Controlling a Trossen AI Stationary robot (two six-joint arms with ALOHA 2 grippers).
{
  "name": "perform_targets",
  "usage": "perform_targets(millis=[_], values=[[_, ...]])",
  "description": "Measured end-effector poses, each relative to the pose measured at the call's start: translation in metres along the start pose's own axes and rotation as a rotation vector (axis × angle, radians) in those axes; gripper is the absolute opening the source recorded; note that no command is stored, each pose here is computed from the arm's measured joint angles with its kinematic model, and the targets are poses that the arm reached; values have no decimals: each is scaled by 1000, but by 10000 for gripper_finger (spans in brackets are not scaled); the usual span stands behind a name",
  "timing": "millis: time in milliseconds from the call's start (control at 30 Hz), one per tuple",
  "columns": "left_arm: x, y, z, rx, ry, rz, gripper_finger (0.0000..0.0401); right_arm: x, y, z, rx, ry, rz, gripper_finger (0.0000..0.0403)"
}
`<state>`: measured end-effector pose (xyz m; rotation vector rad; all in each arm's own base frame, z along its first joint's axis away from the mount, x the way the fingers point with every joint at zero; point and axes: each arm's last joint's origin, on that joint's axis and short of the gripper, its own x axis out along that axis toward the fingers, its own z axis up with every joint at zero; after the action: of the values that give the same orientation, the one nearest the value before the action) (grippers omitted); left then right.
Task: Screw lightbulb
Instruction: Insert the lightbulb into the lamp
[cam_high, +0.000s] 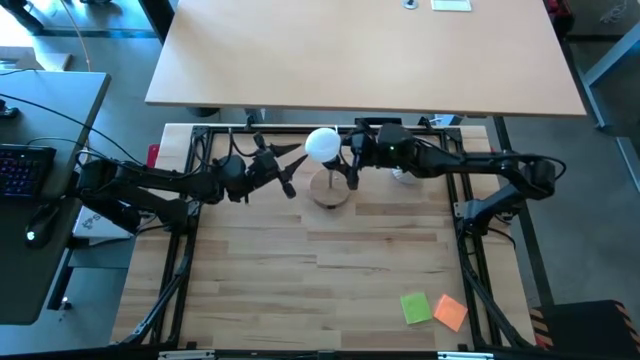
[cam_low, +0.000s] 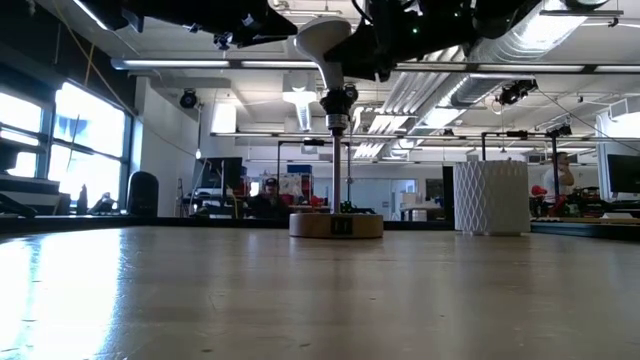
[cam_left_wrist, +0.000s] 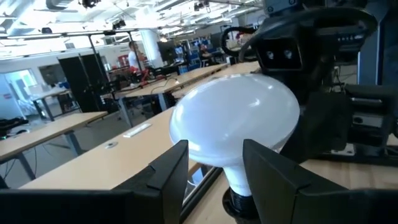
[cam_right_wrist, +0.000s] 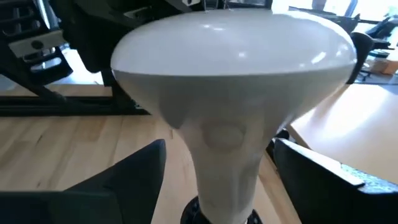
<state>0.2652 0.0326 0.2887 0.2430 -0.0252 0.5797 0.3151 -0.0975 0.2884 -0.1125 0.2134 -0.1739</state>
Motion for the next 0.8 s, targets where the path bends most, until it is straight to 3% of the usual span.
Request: perform_targets(millis=[300,800], values=[[4,4,3,-25,-31,-24,149,8,-4,0,-20,1,15,289],[8,4,5,-37,-36,-30,149,8,-12,-2,39,-9,54,154]])
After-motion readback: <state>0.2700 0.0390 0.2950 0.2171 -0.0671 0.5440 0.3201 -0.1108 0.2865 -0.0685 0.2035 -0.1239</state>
